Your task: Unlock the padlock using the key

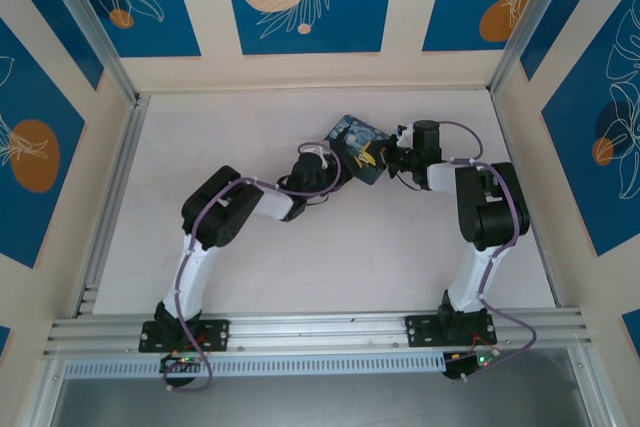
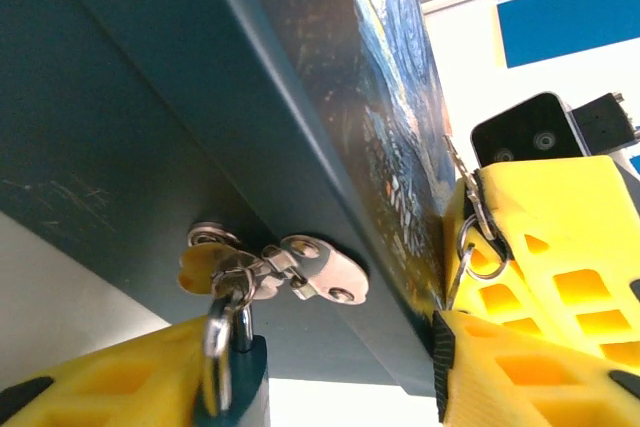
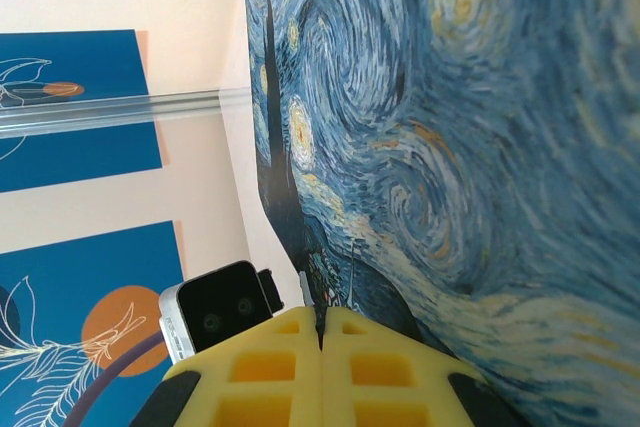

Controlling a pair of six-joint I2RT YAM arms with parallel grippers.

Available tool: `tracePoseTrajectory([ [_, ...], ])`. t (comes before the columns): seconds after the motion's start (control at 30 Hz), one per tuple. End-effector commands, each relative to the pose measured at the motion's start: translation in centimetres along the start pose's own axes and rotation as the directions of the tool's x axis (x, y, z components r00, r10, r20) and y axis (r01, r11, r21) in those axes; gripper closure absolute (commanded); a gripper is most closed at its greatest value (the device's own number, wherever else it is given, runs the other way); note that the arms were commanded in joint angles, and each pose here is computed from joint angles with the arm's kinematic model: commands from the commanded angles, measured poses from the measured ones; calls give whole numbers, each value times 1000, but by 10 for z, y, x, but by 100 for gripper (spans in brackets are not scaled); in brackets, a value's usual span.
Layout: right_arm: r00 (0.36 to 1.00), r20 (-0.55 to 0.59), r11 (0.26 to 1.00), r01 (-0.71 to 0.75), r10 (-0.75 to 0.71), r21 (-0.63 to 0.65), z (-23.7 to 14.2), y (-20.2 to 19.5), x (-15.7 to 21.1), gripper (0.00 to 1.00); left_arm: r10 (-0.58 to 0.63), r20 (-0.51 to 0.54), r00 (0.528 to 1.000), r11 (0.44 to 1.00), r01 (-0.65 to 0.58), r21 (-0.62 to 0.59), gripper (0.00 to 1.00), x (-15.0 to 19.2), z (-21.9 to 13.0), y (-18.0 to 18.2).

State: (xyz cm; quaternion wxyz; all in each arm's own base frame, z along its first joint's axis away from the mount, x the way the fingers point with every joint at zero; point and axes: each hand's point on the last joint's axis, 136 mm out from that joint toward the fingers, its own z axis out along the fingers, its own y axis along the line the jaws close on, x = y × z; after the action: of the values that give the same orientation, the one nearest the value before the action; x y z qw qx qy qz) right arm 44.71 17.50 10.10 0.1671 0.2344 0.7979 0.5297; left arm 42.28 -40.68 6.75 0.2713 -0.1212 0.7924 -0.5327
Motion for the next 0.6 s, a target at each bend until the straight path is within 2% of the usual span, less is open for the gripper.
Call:
tracePoseTrajectory([
  [0.0, 997, -33, 996, -68, 70, 59, 6, -21, 11, 100, -107, -92, 990, 913, 61, -403, 46, 40, -23, 124],
  [0.23, 997, -31, 996, -69, 71, 61, 8, -21, 12, 100, -144, -104, 984, 894, 84, -440, 54, 41, -28, 132],
  [0.57, 997, -33, 996, -68, 70, 60, 10, -19, 13, 100, -171, -147, 974, 852, 72, -518, 55, 46, -38, 144],
])
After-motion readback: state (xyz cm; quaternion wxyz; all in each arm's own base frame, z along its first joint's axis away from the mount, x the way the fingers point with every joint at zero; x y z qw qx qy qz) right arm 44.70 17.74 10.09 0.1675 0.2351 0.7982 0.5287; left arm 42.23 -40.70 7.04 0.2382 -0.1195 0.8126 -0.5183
